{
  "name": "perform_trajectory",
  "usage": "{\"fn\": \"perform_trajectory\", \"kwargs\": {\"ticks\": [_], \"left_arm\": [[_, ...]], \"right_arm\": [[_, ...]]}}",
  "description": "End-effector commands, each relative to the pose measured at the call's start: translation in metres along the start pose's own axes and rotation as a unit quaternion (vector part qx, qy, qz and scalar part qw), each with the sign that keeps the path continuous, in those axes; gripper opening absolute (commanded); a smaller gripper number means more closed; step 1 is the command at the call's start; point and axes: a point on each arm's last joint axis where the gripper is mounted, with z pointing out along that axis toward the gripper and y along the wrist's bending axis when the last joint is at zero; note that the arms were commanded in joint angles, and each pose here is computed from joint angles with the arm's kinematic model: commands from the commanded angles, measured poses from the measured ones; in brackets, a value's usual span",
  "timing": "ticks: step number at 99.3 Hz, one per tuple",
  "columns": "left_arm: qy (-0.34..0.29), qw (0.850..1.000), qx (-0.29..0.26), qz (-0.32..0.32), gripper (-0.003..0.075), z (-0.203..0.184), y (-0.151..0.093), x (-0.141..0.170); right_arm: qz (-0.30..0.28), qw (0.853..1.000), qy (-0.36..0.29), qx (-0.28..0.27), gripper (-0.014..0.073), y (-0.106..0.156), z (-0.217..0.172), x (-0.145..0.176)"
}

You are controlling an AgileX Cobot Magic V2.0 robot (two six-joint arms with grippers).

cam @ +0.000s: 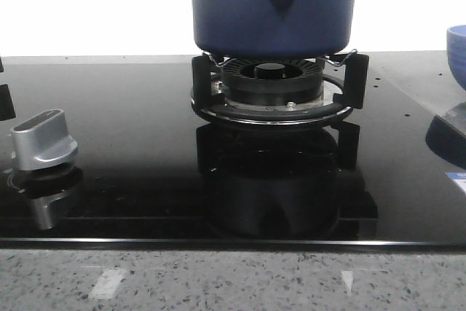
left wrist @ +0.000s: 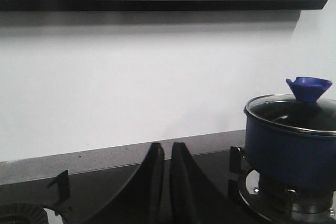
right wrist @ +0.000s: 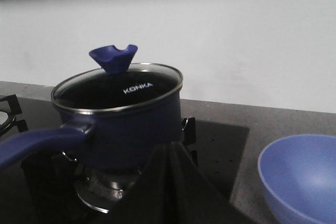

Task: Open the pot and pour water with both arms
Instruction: 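Lower the lid onto the pot and open the left gripper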

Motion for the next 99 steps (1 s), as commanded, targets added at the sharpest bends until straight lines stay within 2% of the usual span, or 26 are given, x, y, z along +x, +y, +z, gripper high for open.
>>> {"fn": "perform_trajectory", "kwargs": {"ticks": [1,27,99], "left_arm": [[-0.035,0.999,-0.005,-0.033,-0.0020,-0.013,-0.002,0.000],[-0.055,0.998,-0.003,-0.034,-0.0020,-0.024,-0.004,0.005],[-0.055,0.998,-0.005,-0.035,-0.0020,-0.024,-0.004,0.005]], "right_arm": [[0.000,0.999,-0.039,0.022,-0.0046,-0.003,-0.010,0.000],[0.001,0.999,-0.024,0.023,-0.0046,-0.004,-0.012,0.019],[0.007,0.999,-0.024,0.022,-0.0046,-0.004,-0.012,0.019]]}}
